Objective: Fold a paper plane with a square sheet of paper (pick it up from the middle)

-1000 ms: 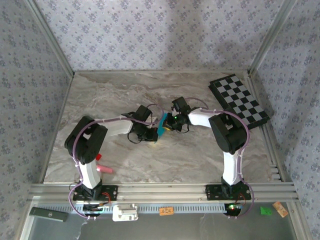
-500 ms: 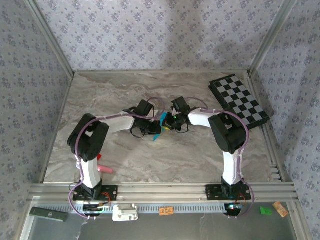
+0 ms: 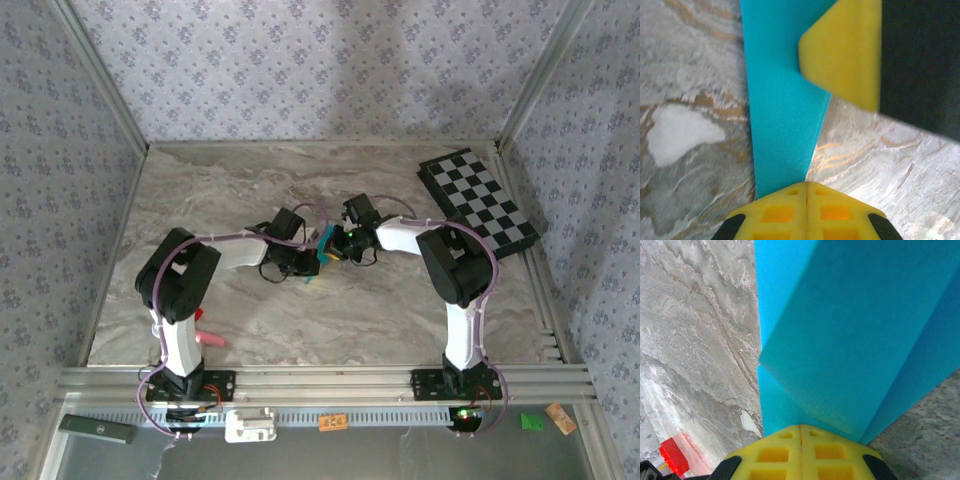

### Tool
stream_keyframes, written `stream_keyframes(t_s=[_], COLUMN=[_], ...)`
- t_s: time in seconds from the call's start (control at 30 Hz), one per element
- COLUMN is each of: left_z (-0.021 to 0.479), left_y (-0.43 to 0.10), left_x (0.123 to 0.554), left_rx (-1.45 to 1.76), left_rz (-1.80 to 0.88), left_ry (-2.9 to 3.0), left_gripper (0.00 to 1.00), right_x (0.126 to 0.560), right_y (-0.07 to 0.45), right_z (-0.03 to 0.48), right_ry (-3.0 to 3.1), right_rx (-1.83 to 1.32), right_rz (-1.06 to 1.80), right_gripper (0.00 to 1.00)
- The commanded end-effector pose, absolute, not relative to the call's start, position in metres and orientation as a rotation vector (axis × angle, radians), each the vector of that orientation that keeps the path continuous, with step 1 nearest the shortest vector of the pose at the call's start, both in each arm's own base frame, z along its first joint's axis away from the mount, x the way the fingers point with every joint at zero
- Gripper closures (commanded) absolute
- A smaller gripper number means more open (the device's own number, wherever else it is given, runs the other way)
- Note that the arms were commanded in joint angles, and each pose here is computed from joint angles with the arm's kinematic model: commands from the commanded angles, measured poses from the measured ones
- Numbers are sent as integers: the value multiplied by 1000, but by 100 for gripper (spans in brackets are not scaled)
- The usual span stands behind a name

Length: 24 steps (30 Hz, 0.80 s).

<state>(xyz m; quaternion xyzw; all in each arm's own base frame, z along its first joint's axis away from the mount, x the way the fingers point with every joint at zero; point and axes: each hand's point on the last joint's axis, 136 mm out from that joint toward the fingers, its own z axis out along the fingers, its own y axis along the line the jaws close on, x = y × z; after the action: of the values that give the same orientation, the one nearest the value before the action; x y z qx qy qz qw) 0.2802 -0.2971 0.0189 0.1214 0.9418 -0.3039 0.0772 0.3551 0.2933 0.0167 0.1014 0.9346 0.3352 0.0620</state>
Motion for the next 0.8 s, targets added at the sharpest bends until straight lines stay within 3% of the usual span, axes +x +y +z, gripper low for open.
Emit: stream_keyframes(t_s=[0.0, 0.2, 0.47, 0.77], left_z=[-21, 2, 73, 58], left_y=[-247, -233, -266, -297], left_x=[215, 205, 272, 308], left_rx=[324, 324, 264, 196], left_rz=[-717, -716, -944, -1026], left_ry=[3108, 3086, 2753, 2728], left_gripper=[100, 100, 100, 100], right_x=[315, 316, 319, 324], right_y=[238, 241, 263, 276], right_z=[-62, -59, -47, -30], right_ry=[3057, 3052, 3024, 2979], right_rx=[502, 487, 421, 349], right_rz=[601, 617, 748, 846], right_gripper=[94, 94, 94, 94])
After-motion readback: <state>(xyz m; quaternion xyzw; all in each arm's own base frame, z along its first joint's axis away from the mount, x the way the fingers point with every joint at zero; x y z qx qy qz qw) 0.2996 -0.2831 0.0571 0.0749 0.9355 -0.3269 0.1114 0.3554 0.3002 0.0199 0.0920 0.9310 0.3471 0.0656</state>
